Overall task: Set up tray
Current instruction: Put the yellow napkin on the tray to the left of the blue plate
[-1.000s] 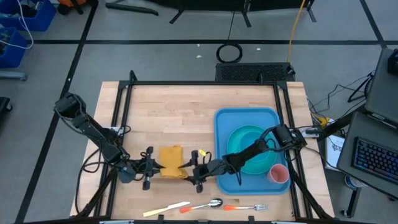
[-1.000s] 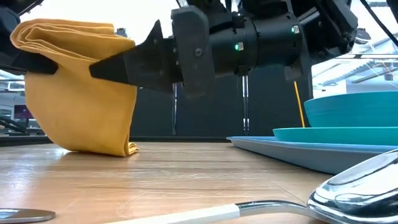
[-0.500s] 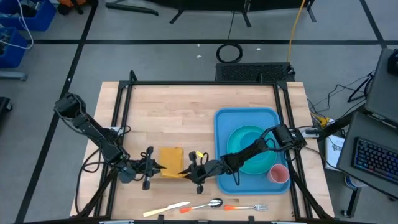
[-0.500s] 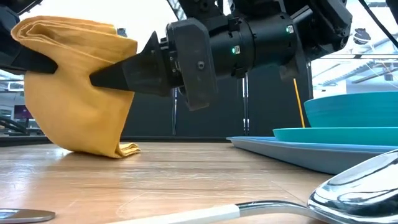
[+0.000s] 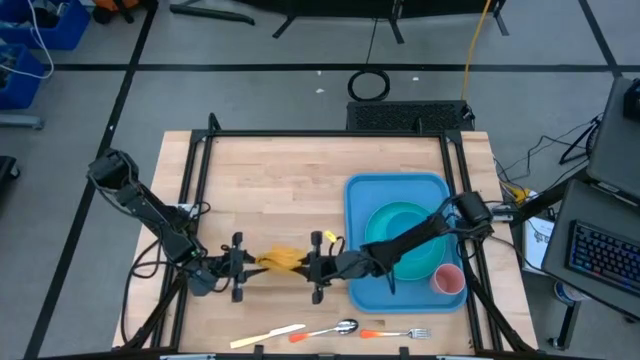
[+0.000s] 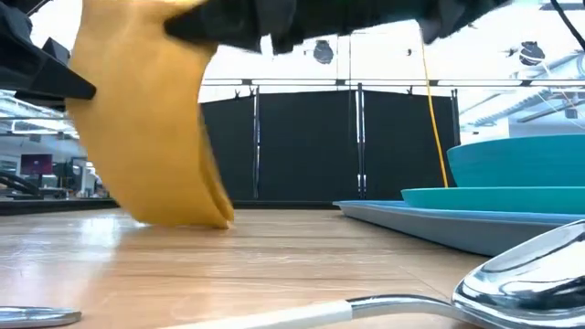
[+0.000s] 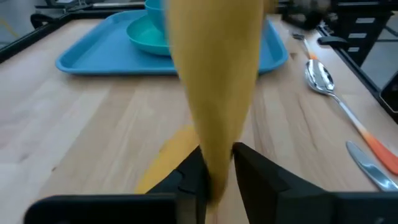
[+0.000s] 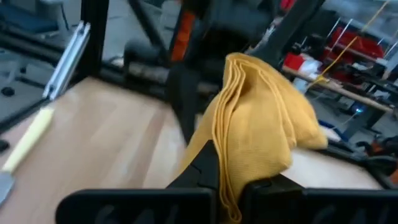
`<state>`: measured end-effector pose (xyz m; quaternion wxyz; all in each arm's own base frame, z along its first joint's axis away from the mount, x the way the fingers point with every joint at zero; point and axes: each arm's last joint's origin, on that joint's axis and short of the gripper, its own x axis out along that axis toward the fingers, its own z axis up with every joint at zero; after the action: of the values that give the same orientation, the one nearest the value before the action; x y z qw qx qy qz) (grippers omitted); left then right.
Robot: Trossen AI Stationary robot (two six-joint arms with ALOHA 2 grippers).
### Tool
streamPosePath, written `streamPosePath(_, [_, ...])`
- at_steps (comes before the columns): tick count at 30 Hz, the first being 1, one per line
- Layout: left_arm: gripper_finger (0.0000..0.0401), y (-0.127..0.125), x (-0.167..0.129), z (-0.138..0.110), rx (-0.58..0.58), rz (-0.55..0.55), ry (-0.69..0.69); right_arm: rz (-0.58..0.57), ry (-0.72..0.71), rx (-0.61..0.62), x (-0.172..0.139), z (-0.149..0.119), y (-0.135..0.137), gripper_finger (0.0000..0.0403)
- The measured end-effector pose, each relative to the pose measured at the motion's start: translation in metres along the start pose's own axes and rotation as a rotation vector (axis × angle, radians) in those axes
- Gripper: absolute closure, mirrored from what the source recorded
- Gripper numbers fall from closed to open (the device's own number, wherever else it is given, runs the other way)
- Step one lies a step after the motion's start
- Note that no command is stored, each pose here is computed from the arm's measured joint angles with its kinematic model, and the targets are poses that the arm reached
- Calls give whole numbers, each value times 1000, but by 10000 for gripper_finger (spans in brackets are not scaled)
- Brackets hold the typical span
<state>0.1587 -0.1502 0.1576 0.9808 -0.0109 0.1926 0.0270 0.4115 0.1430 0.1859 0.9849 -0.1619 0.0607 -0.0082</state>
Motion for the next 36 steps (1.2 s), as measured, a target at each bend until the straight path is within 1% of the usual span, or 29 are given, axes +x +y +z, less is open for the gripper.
streamPosePath(2, [317,-1,-1,0,16,-3,-2,-15,-23,-2,-5,15,-10,400])
streamPosePath(6, [316,-3,-3,-1,15,-14,-4,-110,-42,9,-16,41,-33,401])
streamPosePath(9, [316,-3,-3,0,5,-16,-6,-181,-14,11,-24,52,-50,401])
streamPosePath(12, [316,-3,-3,0,-23,-21,-6,-242,20,7,-29,58,-63,401])
streamPosePath(18, [316,-3,-3,0,-38,-21,-5,-293,52,3,-27,55,-82,402])
streamPosePath(23, [316,-3,-3,0,-30,-24,-4,-360,112,0,-23,45,-102,402])
streamPosePath(25, [316,-3,-3,-1,-16,-23,-2,-411,141,5,-22,41,-111,402])
streamPosePath(28, [316,-3,-3,-1,-4,-20,4,-499,206,-21,-21,33,-125,402])
streamPosePath(34, [316,-2,-2,-2,87,-14,4,-518,283,23,-25,25,-150,402])
streamPosePath(36, [316,-1,-2,-1,111,11,-7,-535,288,41,-27,25,-158,402])
